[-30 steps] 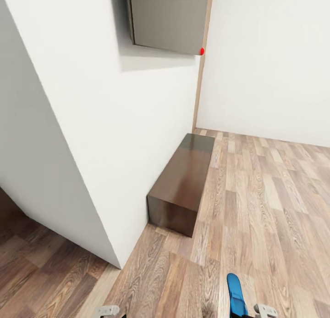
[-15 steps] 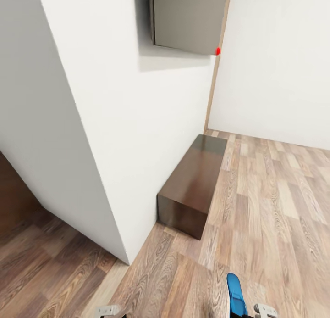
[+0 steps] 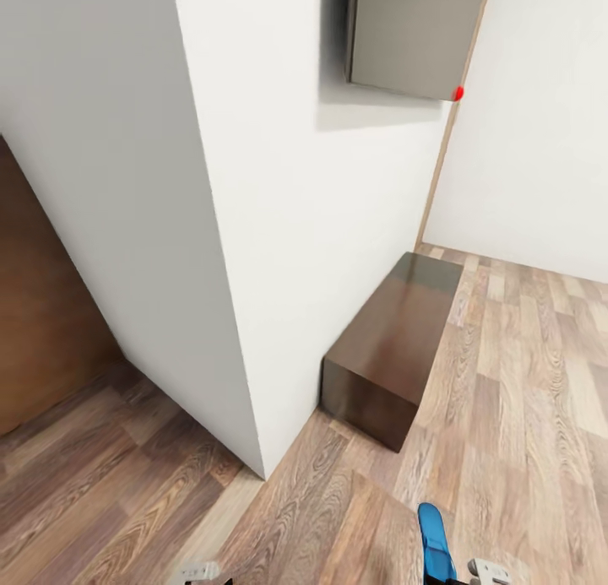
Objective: In the bedroom, move the book from the bed onto either nightstand, and place the two sandals side by side next to the bed.
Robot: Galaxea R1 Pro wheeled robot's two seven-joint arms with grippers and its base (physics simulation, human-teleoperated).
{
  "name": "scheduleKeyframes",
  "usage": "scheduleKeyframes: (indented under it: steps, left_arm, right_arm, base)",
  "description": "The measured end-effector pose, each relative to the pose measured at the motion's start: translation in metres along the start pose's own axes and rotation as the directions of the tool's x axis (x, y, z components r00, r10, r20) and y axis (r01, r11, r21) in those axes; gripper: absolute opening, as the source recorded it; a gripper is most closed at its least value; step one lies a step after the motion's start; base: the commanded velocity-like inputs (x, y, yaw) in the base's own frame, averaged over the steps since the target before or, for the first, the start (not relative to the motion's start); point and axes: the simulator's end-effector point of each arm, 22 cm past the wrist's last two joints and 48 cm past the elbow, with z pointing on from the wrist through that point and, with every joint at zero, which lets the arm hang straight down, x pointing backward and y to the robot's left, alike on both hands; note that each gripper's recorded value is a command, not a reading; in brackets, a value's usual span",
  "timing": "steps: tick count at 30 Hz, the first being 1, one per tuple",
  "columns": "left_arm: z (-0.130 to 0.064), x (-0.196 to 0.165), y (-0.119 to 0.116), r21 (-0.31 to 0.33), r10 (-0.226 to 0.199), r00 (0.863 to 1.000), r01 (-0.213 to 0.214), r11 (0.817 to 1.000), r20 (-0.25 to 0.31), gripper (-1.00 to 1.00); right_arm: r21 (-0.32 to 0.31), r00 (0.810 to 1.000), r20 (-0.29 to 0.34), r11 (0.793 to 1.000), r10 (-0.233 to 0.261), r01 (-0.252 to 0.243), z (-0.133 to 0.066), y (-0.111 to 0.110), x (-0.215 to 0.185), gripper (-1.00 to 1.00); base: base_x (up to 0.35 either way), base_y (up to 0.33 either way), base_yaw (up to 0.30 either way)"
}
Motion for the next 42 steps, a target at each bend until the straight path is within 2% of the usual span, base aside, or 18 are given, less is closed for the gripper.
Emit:
scheduleKeyframes:
  steps: [35,42]
  left_arm:
    - [0.0,0.0,-0.0002,0.001,0.0,1.0,0.0,1.0,0.0,1.0]
    - [0.0001,0.0,-0.0004,0.001,0.0,1.0,0.0,1.0,0.0,1.0]
  right_arm:
    - [0.001,1.0,-0.001,1.0,0.0,0.0,0.0,-0.0002,0.0001,-1.0]
    - [0.0,1.0,-0.001,1.0,0.001,-0.001,-0.0001,-0.0001,0.0001,-1.0]
  base:
    - [0.0,0.0,0.291]
    - [0.0,0.0,0.111]
